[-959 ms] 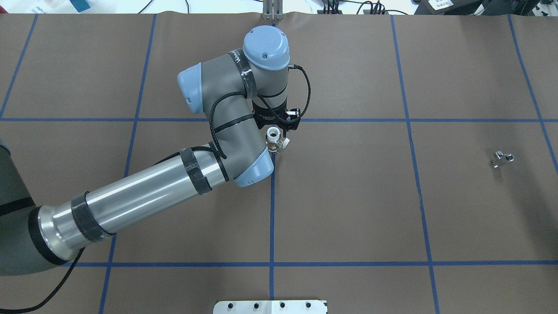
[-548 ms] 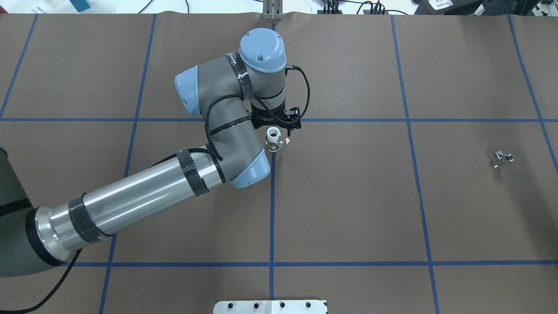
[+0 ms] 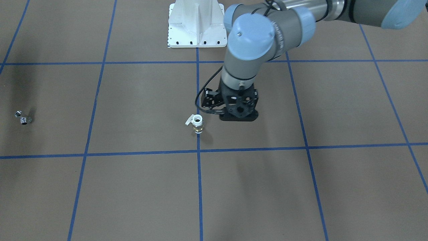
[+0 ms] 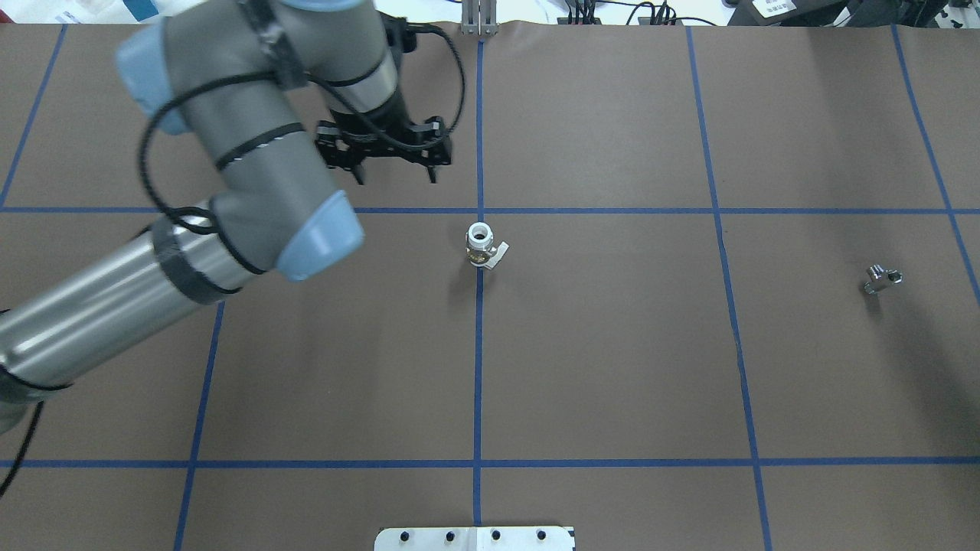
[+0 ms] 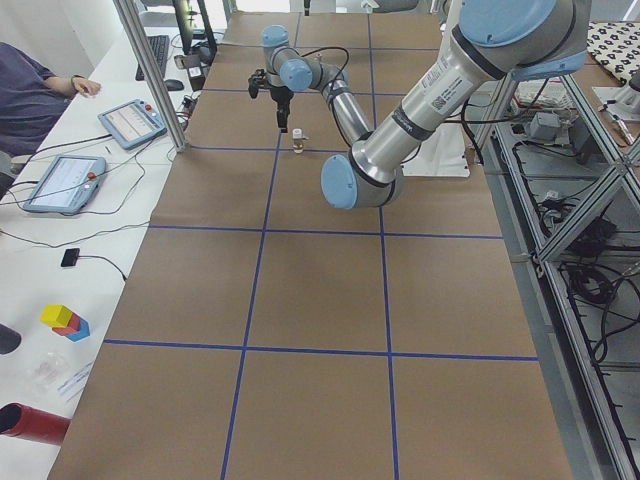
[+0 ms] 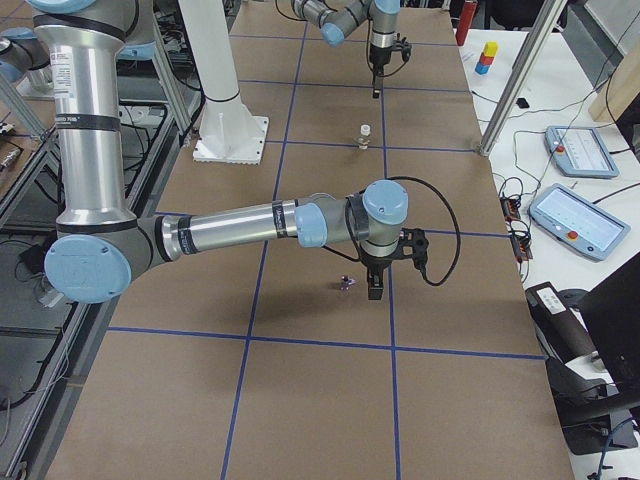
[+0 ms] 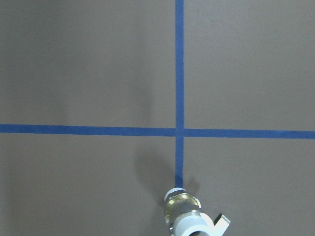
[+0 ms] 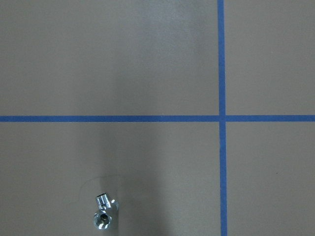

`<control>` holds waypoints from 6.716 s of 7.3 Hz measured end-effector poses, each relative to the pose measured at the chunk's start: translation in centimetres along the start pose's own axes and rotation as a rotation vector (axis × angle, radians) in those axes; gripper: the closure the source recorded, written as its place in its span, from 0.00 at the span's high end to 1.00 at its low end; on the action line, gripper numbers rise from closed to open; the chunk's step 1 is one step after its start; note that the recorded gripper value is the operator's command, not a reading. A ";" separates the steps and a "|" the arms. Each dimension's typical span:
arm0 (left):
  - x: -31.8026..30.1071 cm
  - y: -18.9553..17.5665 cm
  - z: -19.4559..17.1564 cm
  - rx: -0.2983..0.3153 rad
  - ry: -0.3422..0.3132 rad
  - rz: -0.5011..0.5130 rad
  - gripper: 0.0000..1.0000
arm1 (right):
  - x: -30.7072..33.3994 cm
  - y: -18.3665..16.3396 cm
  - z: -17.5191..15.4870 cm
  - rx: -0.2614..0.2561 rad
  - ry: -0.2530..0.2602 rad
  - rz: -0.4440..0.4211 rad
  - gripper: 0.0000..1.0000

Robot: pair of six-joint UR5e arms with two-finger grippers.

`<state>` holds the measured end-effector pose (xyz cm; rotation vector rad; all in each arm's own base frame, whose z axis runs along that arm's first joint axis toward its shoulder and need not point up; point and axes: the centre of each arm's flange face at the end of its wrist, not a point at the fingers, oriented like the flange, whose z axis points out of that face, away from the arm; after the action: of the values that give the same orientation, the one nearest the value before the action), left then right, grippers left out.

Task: Assemble PPR valve and pipe with both arms
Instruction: 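Raise the left gripper away while the right gripper grasps the chrome fitting, then carry the chrome fitting with the right gripper above the valve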

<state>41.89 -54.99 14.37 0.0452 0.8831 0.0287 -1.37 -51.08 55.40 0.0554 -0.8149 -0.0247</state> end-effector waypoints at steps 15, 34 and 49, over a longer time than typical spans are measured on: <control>-14.8 0.6 -2.7 0.036 -0.070 0.118 1.00 | -7.9 1.8 16.6 -0.187 0.036 -0.200 0.74; -21.1 0.3 -2.0 0.040 -0.107 0.201 1.00 | -26.1 -12.6 -0.5 -0.166 -0.045 -0.068 0.00; -36.6 -0.4 1.9 0.031 -0.169 0.250 1.00 | -68.2 -8.5 8.0 -0.202 0.030 0.033 0.00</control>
<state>20.15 -57.09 43.87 0.1848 0.7051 0.2413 -53.97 -56.93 10.85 -0.1481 -0.7794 -0.0743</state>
